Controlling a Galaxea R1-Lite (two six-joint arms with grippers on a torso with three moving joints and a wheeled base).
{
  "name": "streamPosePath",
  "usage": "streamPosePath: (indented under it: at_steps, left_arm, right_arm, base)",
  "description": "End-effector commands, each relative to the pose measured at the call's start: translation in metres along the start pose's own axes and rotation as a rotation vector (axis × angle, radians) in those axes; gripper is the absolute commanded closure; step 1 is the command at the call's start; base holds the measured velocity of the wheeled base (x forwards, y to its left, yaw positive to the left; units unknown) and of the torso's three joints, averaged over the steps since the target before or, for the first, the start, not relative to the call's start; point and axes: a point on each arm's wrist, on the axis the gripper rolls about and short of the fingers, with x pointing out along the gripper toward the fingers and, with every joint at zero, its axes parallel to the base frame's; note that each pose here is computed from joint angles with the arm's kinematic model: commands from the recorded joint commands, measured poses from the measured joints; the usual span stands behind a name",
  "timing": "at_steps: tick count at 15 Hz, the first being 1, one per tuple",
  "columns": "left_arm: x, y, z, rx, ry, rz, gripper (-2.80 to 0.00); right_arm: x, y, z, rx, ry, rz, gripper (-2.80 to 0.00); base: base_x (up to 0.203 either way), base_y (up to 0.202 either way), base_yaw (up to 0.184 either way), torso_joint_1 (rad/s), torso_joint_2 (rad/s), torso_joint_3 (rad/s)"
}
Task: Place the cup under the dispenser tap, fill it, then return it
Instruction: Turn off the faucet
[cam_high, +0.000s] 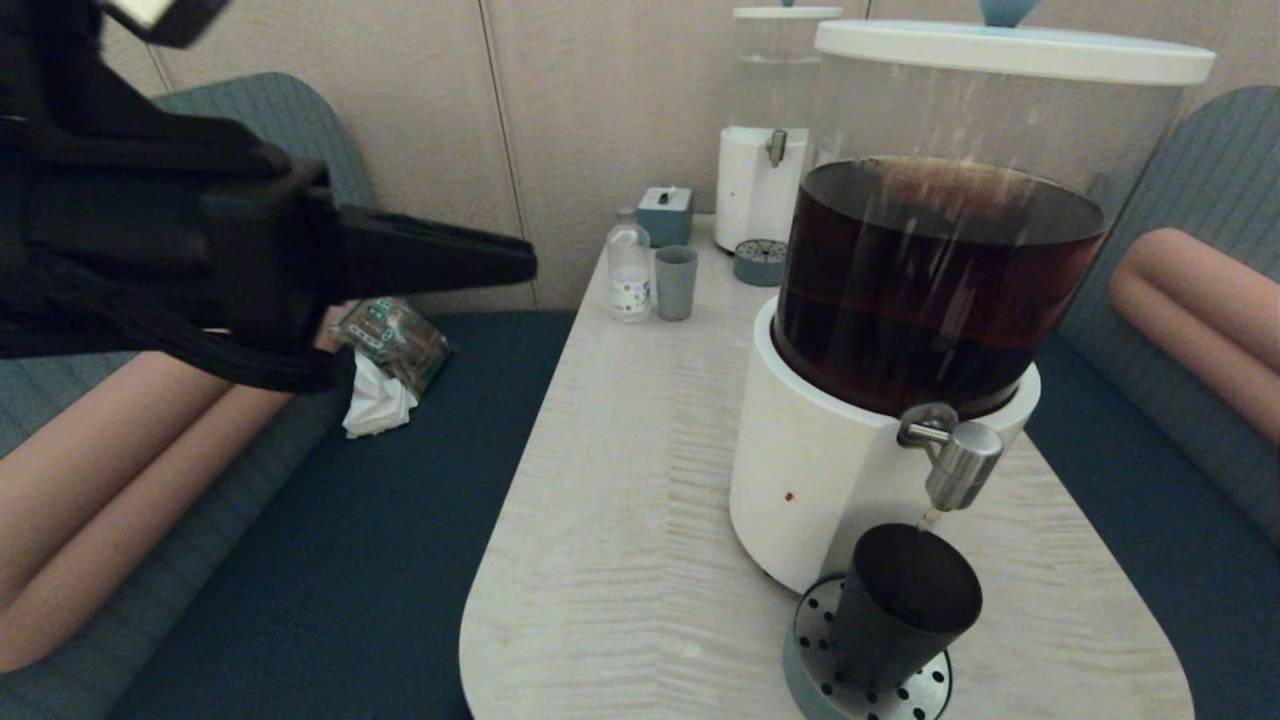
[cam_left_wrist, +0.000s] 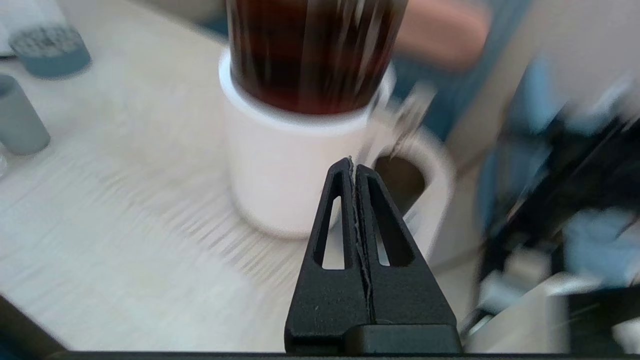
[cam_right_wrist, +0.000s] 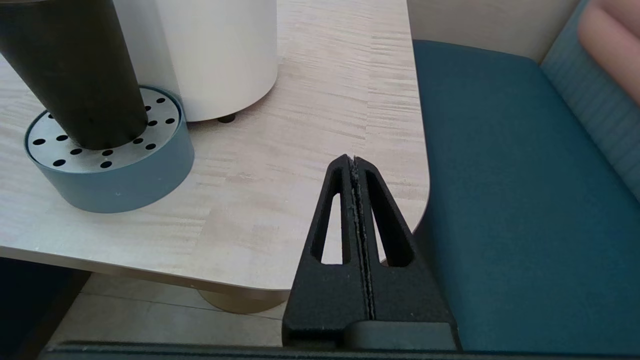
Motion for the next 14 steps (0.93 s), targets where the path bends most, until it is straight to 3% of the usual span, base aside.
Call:
streamPosePath:
  at_steps: [1,3,5,8,14]
  left_arm:
    - [0.036,0.014,-0.023,0.081,0.145,-0.014,0.00]
    - [0.055,0.015,-0.028,0.165,0.242,-0.003,0.00]
    - [0.069,0.016,-0.024,0.210,0.240,-0.015,0.00]
    - [0.096,0.012,-0.022,0.234,0.234,-0.067,0.00]
    - [0.149,-0.024,-0.031,0.292,0.257,-0.145,0.00]
  right_arm:
    - [0.000,0.000,-0.002,-0.001,0.005,0.001,0.00]
    - [0.000,0.000,-0.002,-0.001,0.005,0.001,0.00]
    - [0.000,0.000,-0.002,-0.001,0.004,0.001,0.00]
    - [0.000,0.000,-0.002,-0.001,0.004,0.001,0.00]
    - [0.000,0.000,-0.002,-0.001,0.004,0.001,0.00]
  base:
    - [0.000,0.000,0.000,0.000,0.00,0.000]
    - [0.000,0.000,0.000,0.000,0.00,0.000]
    - [0.000,0.000,0.000,0.000,0.00,0.000]
    - [0.000,0.000,0.000,0.000,0.00,0.000]
    - [0.000,0.000,0.000,0.000,0.00,0.000]
